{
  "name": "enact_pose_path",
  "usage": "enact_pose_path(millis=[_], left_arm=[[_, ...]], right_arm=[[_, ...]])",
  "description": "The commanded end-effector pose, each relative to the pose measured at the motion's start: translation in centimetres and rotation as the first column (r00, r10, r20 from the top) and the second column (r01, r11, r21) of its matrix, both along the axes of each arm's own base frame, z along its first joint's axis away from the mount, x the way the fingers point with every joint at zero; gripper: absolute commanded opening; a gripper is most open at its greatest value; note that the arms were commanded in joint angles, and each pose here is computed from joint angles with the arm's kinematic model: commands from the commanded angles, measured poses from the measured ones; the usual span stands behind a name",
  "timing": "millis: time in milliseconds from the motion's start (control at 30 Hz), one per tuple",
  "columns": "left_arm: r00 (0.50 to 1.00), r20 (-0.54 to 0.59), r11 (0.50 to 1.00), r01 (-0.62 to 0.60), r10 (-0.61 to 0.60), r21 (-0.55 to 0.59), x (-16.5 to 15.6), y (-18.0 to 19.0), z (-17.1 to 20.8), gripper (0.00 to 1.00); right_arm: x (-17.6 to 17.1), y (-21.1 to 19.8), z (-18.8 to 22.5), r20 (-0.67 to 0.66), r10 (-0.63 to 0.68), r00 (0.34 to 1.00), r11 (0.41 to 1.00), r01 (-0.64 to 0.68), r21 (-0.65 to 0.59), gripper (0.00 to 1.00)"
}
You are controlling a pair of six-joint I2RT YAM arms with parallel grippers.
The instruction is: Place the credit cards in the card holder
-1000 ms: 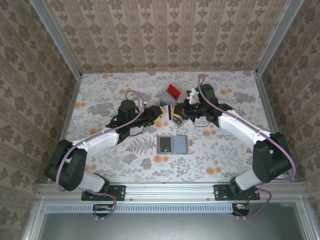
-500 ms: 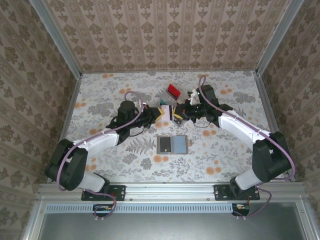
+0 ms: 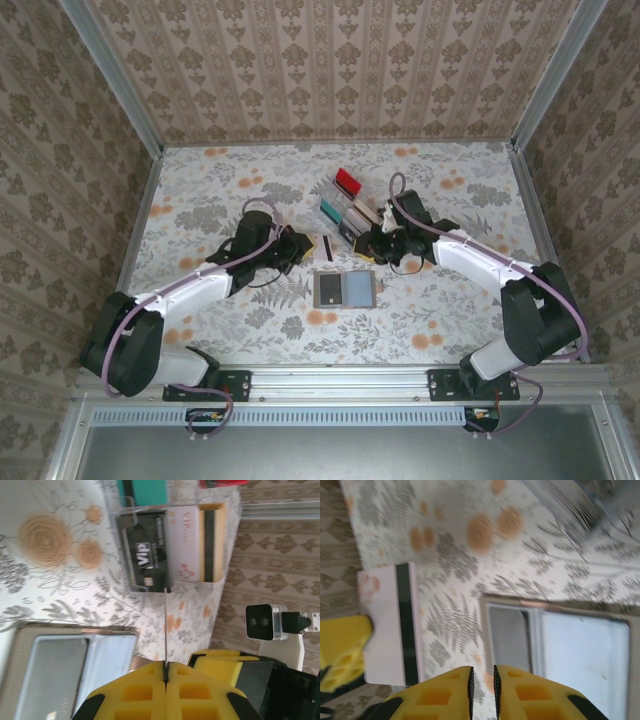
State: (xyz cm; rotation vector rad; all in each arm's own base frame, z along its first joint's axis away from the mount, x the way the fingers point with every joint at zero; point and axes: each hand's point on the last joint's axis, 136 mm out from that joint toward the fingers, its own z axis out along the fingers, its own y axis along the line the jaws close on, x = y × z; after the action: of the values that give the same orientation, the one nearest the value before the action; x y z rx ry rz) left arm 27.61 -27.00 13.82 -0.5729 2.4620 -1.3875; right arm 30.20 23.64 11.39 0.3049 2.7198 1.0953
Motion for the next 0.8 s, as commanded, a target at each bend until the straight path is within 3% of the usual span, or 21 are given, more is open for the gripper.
enact_pose_path(millis=[0,167,567,767], left_arm=[[0.998,-0.067,0.995,-0.002,0.009,0.103,-1.9,1.0,-3.1,0.0],[0.988,-0.142,0.993,-0.039,0.055,0.114,-3.0,1.0,-5.3,0.0],[0.986,-0.165,0.992,-0.001,0.022,0.13,-3.8,-0.8,-6.8,0.0],[0.995,-0.078,0.986,0.067,-0.056,0.15,-3.7,-1.8,-6.4,0.0]], right_arm=[[-1.6,-0.2,-2.9,-0.044,0.033,0.998,0.995,-0.037,-0.09,0.21],[-2.6,-0.1,-5.6,-0.073,0.058,0.996,0.979,-0.071,-0.191,0.21],[-3.7,-3.1,-8.7,-0.105,0.05,0.993,0.93,-0.085,-0.357,0.19],[-4.0,-4.0,-9.8,-0.116,0.049,0.992,0.91,-0.093,-0.404,0.19]])
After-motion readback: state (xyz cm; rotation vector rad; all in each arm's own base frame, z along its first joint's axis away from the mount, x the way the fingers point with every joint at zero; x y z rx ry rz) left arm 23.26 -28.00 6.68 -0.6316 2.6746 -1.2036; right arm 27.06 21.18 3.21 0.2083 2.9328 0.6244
